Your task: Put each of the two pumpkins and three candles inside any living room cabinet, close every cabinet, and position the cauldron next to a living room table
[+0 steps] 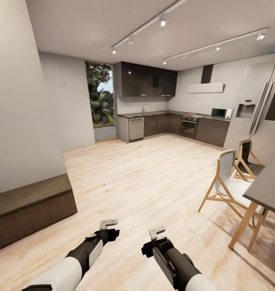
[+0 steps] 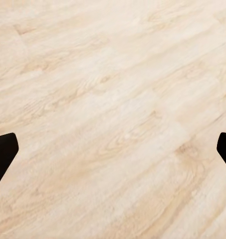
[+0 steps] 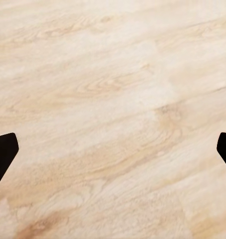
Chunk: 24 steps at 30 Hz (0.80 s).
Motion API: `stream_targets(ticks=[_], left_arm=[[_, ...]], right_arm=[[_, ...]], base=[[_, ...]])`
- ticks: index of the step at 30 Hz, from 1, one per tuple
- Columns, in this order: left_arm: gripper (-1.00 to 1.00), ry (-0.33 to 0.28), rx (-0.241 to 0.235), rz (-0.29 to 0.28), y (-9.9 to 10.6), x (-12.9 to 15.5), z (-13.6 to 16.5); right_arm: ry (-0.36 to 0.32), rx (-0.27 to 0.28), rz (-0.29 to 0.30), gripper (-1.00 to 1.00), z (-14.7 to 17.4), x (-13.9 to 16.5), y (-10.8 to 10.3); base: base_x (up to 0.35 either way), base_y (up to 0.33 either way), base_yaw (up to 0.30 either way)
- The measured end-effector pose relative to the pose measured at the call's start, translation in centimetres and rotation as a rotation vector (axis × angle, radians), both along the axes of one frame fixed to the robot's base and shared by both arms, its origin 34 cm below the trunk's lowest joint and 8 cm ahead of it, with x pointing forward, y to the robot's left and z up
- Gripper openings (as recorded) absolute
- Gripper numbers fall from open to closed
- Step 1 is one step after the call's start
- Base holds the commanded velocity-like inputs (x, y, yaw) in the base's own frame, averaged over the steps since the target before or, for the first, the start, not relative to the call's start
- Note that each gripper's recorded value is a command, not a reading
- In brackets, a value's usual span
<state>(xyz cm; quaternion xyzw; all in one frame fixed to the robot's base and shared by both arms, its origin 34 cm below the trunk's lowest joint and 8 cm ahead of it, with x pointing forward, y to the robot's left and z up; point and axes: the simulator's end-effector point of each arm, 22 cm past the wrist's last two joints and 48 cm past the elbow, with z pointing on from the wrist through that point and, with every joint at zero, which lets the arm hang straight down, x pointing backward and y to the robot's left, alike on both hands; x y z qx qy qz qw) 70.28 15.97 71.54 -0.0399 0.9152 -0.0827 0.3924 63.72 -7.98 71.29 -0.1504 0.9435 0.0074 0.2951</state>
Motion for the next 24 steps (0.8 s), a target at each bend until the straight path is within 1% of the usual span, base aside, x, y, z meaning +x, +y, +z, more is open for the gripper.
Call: stream_targets(ticks=[5,12,19,24], left_arm=[[1.0,-0.001,-0.003,0.002,0.0,-0.2,-0.4],[1.0,0.001,-0.006,-0.001,-0.1,-0.3,-0.7],[1.0,-0.001,-0.06,-0.05,-1.7,-0.7,-0.9],[1.0,0.002,-0.07,-0.058,-1.9,-0.9,-1.1]], right_arm=[[0.01,-0.004,0.001,1.0,-0.5,-0.2,-0.1],[0.017,-0.005,0.001,1.0,-0.8,-0.4,-0.1],[0.02,-0.009,0.009,1.0,-1.0,-0.5,0.0],[0.022,-0.011,0.012,1.0,-1.1,-0.5,0.1]], base=[[-0.019,0.0,0.244],[-0.078,0.0,0.244],[-0.103,0.0,0.244],[-0.069,0.0,0.244]])
